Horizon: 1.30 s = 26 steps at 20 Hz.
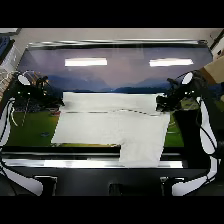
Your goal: Fold the clothes and pants, and hang the long-sleeved shirts on hangers.
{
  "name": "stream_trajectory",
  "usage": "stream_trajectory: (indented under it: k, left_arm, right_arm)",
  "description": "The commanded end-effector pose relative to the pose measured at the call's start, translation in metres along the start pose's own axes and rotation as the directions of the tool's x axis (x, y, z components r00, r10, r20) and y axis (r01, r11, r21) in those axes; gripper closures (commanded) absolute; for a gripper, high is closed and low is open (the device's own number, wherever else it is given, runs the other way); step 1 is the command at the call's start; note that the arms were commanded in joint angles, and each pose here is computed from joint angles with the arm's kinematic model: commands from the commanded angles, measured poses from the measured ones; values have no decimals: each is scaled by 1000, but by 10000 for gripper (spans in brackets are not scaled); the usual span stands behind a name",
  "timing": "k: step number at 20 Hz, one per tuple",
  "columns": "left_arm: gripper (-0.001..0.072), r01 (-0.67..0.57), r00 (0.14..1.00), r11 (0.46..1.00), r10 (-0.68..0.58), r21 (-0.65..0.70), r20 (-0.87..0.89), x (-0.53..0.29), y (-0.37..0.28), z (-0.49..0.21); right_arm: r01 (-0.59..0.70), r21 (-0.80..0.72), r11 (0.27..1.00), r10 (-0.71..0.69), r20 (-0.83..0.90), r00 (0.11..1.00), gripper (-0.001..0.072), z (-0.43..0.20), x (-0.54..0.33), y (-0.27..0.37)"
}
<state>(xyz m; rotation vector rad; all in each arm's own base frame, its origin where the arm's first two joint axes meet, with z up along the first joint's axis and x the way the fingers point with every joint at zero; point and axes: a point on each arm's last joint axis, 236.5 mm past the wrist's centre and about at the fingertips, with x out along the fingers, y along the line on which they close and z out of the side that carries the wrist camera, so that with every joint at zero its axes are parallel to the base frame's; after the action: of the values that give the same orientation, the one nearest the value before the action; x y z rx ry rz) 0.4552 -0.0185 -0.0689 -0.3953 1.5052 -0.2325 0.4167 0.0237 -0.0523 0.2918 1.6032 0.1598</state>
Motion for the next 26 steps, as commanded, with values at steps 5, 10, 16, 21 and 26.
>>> stream_trajectory:
  k: [5, 10, 16, 21, 26]
  left_arm:
    - [164, 30, 999, 983, -22, -183, 45, -63, 45, -48]
    - [165, 139, 990, 907, -123, -398, 65, -61, 66, -123]
    - [169, 147, 988, 874, -153, -463, 24, -42, 61, -171]
    - [170, 155, 987, 874, -160, -461, 28, -42, 58, -170]
    - [169, 159, 987, 872, -155, -463, 47, -42, 60, -165]
  right_arm:
    - [-233, 39, 972, 226, 139, 964, 339, -65, -66, -14]
    - [-284, 220, 933, 266, 108, 958, 280, -186, -13, -19]
    - [-281, 282, 917, 267, 91, 960, 282, -247, 20, -2]
    - [-216, 419, 882, 237, 1, 972, 282, -269, 22, -8]
    - [-169, 501, 849, 230, -62, 971, 280, -279, 27, -14]
